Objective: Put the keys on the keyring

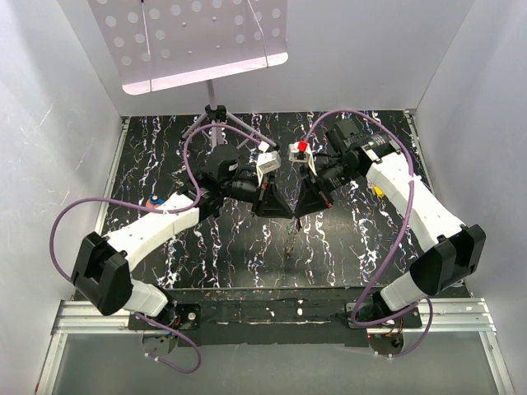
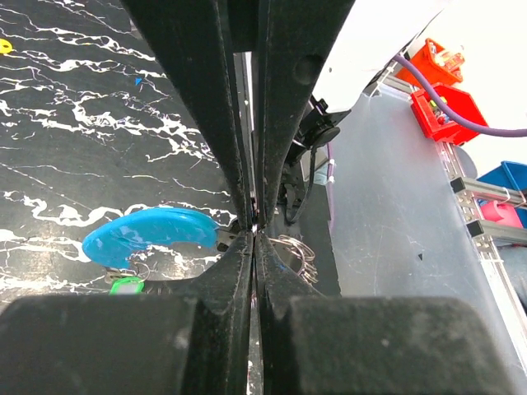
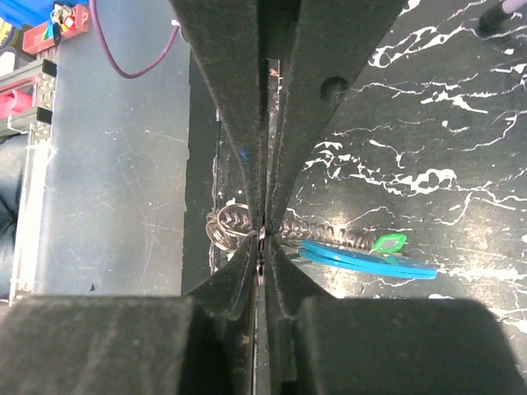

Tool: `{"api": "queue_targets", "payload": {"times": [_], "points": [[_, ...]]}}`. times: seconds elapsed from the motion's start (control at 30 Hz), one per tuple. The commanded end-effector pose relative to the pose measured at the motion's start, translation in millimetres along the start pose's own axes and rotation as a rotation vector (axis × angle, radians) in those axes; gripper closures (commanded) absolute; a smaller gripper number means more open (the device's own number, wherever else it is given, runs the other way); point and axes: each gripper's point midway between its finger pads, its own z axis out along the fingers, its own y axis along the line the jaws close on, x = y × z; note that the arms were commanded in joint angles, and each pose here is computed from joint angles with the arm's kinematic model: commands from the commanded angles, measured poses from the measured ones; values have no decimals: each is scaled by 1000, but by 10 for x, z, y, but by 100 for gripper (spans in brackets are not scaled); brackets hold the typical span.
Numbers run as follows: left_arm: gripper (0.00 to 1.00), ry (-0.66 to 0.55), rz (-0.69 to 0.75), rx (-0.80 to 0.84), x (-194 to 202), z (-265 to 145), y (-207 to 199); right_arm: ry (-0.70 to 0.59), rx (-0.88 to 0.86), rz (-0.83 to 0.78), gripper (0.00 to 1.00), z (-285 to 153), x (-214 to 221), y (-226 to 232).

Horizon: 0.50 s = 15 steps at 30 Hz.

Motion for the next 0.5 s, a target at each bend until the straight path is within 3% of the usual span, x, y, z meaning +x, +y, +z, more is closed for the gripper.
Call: {"api": "queue_targets", "payload": {"times": [0.0, 0.1, 0.23, 0.47], "points": [[100, -71, 81, -20, -234, -133, -77, -89, 9, -34, 75, -134, -325, 54], [100, -180, 103, -53, -385, -327, -101, -125, 24, -54, 56, -265, -442, 100], [100, -355, 161, -105, -661, -608, -165, -186, 8, -125, 51, -414, -629, 267], [100, -787, 324, -121, -1192, -1061, -517, -343, -104, -228, 47, -476, -885, 554]]}}
